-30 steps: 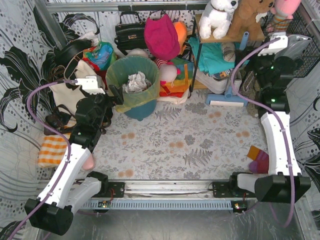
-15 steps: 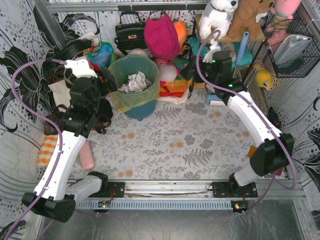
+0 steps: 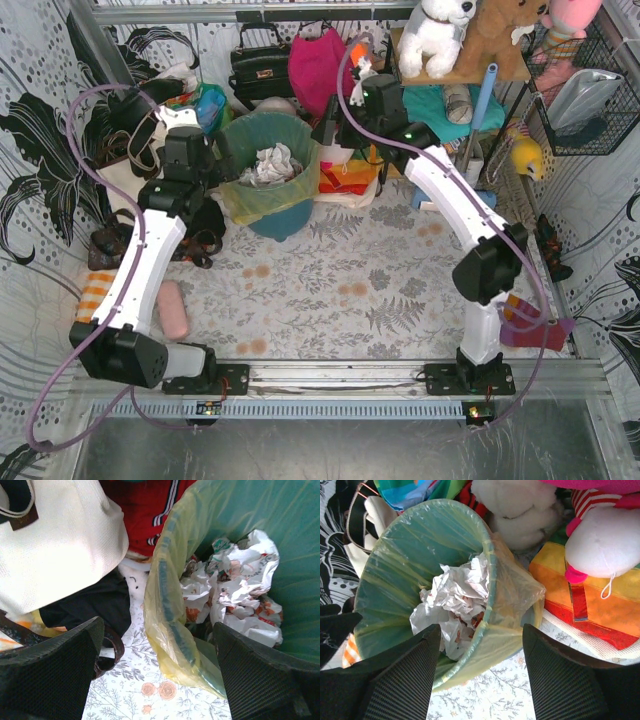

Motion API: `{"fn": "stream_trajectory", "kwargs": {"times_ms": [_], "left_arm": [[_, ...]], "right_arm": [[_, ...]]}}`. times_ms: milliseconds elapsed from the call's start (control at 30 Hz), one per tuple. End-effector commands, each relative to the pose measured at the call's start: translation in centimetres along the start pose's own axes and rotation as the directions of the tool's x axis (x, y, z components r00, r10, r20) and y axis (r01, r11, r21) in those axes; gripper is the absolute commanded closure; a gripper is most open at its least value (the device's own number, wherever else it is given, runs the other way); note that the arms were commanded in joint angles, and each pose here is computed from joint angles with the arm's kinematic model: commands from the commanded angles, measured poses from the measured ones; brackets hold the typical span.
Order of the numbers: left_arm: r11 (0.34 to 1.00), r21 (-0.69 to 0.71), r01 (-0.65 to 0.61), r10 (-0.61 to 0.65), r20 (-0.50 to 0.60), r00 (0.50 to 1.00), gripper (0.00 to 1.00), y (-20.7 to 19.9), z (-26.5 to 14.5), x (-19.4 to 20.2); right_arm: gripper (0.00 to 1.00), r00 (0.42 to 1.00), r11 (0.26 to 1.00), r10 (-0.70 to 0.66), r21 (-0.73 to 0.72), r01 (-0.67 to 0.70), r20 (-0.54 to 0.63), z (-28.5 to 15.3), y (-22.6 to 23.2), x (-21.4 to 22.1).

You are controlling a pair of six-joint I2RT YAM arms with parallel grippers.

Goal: Tie the trash bag

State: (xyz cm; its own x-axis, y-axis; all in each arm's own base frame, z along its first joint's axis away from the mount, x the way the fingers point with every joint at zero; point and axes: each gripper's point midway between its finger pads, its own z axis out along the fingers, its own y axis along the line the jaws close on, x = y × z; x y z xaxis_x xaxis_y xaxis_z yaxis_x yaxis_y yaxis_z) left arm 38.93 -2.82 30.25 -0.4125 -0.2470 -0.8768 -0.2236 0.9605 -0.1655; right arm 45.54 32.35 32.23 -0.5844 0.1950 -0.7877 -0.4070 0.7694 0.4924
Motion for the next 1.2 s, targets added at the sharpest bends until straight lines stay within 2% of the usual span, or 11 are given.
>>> {"fn": "stream_trajectory", "kwargs": {"times_ms": [0, 67, 133, 233, 367, 600, 700, 967, 1167], "left_arm": [[1.0, 0.018, 0.019, -0.019, -0.014, 1.0, 0.0, -0.2, 0.6, -0.7], [0.999, 0.032, 0.023, -0.022, -0.041, 0.999, 0.04, -0.5, 1.4, -0.5], [0.999, 0.039, 0.021, -0.019, -0.065, 0.998, 0.13, -0.7, 2.0, -0.3], [0.999, 0.037, 0.022, -0.02, -0.071, 0.997, 0.18, -0.7, 2.7, -0.4], [0.999, 0.041, 0.027, -0.025, -0.048, 0.999, 0.19, -0.9, 3.0, -1.4], [1.0, 0.004, 0.021, -0.021, -0.029, 0.999, 0.19, 0.0, 3.9, -3.2], [1.0, 0.017, 0.017, -0.016, -0.055, 0.998, 0.19, 0.1, 4.8, -3.1], [0.998, 0.065, -0.018, 0.025, -0.116, 0.993, 0.34, -0.7, 6.6, -1.9], [0.998, 0.058, -0.024, 0.031, -0.128, 0.991, 0.48, -0.5, 7.3, -1.2]], "right_arm": [[0.35, 0.996, 0.995, 0.003, 0.099, 0.006, -0.09, 1.0, -0.4, 1.4], [0.37, 0.995, 0.992, 0.003, 0.124, 0.009, -0.1, 1.8, -0.7, 1.7], [0.39, 0.994, 0.992, -0.004, 0.128, 0.017, -0.106, 2.4, -0.8, 1.7], [0.43, 0.993, 0.992, -0.005, 0.126, 0.02, -0.116, 3.2, -0.8, 1.9], [0.48, 0.993, 0.993, -0.005, 0.113, 0.019, -0.122, 4.1, -0.6, 2.1], [0.5, 0.992, 0.994, -0.008, 0.103, 0.021, -0.128, 5.2, -0.8, 2.4], [0.5, 0.991, 0.996, -0.008, 0.086, 0.02, -0.135, 5.6, -0.5, 2.7], [0.53, 0.99, 0.998, -0.007, 0.067, 0.017, -0.14, 6.0, 0.1, 3.2], [0.59, 0.988, 0.998, -0.005, 0.063, 0.015, -0.152, 6.2, 0.3, 3.7]]}}
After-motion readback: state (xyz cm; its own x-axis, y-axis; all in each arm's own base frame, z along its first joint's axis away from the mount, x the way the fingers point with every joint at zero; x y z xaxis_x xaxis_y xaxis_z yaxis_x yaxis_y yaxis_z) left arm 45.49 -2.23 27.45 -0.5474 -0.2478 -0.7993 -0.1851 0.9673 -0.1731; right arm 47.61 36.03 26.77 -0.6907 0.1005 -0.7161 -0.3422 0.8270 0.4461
